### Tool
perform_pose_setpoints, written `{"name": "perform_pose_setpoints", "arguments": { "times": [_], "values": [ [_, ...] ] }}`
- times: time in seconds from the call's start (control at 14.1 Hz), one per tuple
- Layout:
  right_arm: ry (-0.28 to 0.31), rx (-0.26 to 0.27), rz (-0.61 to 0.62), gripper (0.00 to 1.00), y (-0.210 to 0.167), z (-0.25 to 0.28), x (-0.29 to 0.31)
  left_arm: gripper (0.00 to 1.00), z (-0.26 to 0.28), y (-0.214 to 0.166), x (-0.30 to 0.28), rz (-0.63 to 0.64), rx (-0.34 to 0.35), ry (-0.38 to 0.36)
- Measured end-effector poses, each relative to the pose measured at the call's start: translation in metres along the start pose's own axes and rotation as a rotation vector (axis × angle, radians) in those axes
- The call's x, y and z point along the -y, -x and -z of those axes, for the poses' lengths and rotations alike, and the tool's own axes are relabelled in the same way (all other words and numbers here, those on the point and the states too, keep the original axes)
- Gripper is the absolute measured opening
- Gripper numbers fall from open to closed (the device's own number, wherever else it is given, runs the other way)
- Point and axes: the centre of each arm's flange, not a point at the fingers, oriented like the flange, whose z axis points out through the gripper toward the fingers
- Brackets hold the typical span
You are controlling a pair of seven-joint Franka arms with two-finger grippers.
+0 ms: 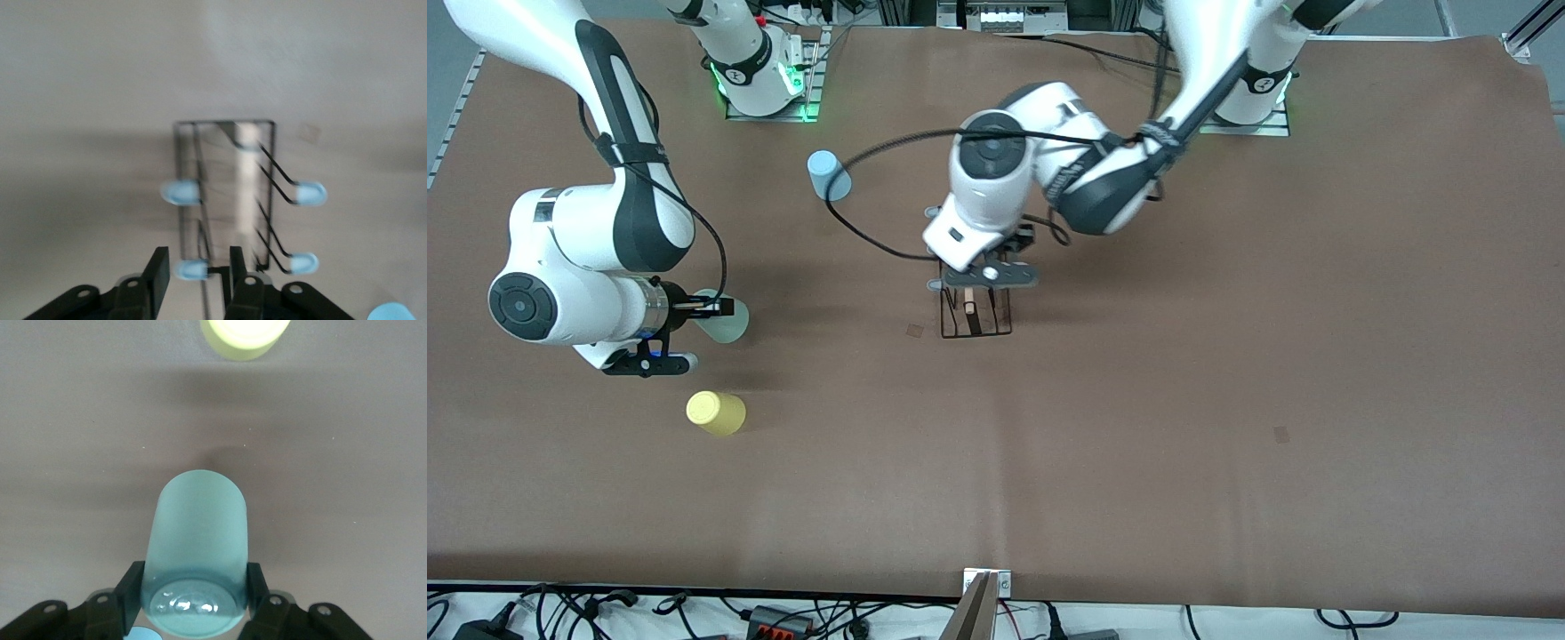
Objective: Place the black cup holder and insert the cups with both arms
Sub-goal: 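Carry the wire rack to the table middle and release it, then carry the teal cup toward the rack while the left gripper withdraws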
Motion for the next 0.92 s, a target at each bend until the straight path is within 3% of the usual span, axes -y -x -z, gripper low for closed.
{"name": "perform_pose_setpoints", "arguments": {
  "times": [0.28, 0.5, 0.57, 0.85, 0.92],
  "values": [
    [-0.013, 0.030, -0.010, 0.66, 0.008, 0.028, 0.030, 0.54, 0.089, -0.054, 0.108, 0.098, 0.003, -0.041],
    [-0.103, 0.089, 0.001, 0.66, 0.027, 0.059, 0.083, 0.56, 0.137, -0.063, 0.169, 0.126, 0.016, -0.072],
    [-0.116, 0.101, 0.019, 0.66, 0.033, 0.063, 0.102, 0.61, 0.152, -0.065, 0.186, 0.124, 0.018, -0.063],
    [-0.080, 0.125, 0.110, 0.66, 0.061, 0.053, 0.190, 0.98, 0.198, -0.078, 0.245, 0.149, 0.023, -0.036],
    [-0.067, 0.129, 0.125, 0.66, 0.070, 0.050, 0.213, 1.00, 0.203, -0.080, 0.255, 0.163, 0.024, -0.035]
  ]
}}
